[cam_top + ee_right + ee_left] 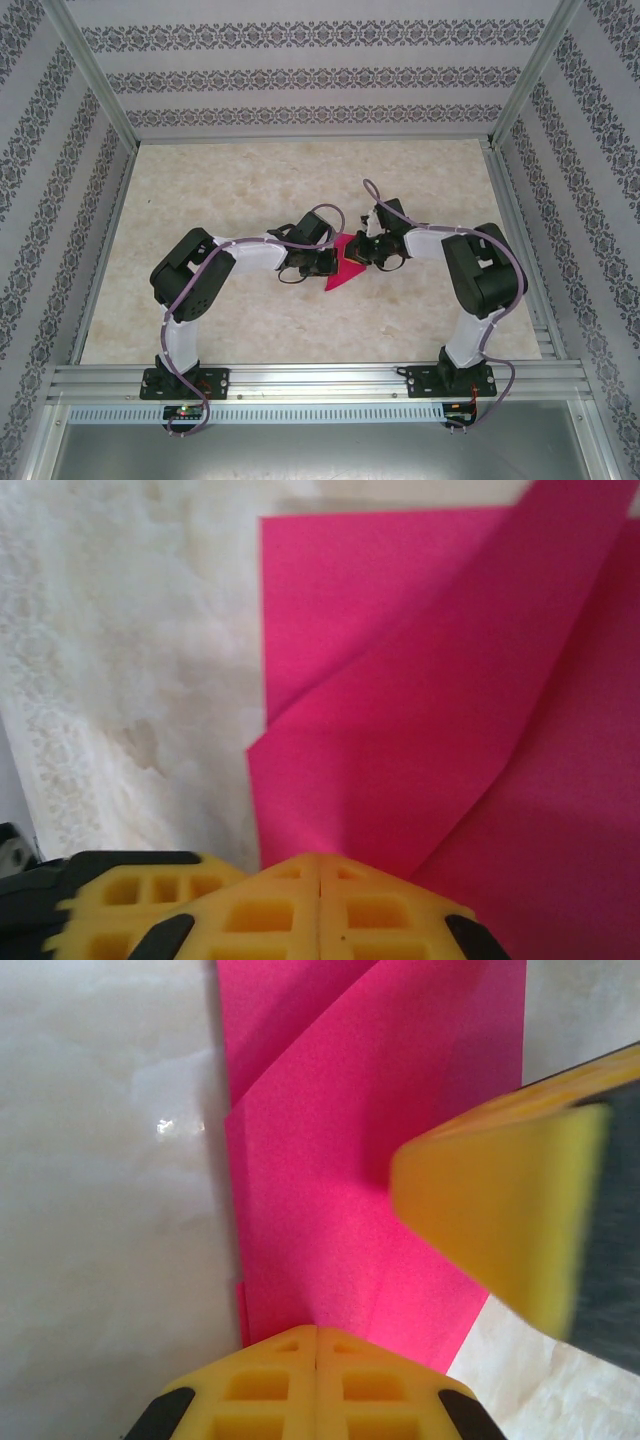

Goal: Fold a paper plane with a square sheet of paper (pick it up from the middle)
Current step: Fourth fold the wing at the center of the table.

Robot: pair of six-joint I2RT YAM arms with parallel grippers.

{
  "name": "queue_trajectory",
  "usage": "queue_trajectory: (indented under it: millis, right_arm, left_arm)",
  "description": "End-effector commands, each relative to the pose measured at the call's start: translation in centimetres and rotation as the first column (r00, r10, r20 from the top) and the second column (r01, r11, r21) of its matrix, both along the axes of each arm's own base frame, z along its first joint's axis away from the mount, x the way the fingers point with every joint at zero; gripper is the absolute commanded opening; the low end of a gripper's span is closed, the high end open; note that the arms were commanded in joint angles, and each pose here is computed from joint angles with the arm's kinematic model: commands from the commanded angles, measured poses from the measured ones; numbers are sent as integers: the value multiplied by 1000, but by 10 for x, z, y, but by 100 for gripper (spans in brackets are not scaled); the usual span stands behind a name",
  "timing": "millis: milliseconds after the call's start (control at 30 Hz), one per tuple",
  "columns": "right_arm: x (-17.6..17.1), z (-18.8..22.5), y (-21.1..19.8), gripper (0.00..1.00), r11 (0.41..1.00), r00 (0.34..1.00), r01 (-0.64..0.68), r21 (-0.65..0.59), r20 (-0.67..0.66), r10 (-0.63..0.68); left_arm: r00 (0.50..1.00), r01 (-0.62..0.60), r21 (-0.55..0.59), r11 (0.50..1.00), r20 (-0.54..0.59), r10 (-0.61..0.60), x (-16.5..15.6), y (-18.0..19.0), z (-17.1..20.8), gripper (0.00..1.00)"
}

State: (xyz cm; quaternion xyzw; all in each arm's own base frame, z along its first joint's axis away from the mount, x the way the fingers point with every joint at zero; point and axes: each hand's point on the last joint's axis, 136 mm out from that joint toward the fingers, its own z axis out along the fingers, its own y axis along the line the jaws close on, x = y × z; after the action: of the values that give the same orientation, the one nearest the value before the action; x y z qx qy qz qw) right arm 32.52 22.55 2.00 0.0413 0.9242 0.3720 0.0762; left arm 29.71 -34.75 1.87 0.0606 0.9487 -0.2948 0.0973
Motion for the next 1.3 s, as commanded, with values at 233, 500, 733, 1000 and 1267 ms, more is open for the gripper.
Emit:
queue_trajectory:
  millis: [233, 500, 733, 1000, 1267]
  right_arm:
    - [54, -8, -26, 6, 996, 996, 76, -45, 56, -73]
    - [91, -17, -58, 6, 983, 985, 157, -92, 83, -149]
    - [116, 10, -67, 6, 981, 972, 188, -38, 148, -181]
    - [79, 50, -49, 7, 987, 969, 160, 31, 184, -163]
    - [30, 16, -8, 6, 997, 995, 69, 19, 67, -70]
  left_arm:
    - [990, 16, 202, 979, -143, 13, -37, 38, -48, 0]
    - [988, 22, 203, 979, -154, 10, -41, 40, -51, 0]
    - [989, 24, 196, 980, -146, 5, -39, 38, -48, 0]
    - [992, 21, 182, 983, -123, 2, -31, 32, -43, 0]
    - [993, 23, 180, 983, -117, -2, -30, 31, -41, 0]
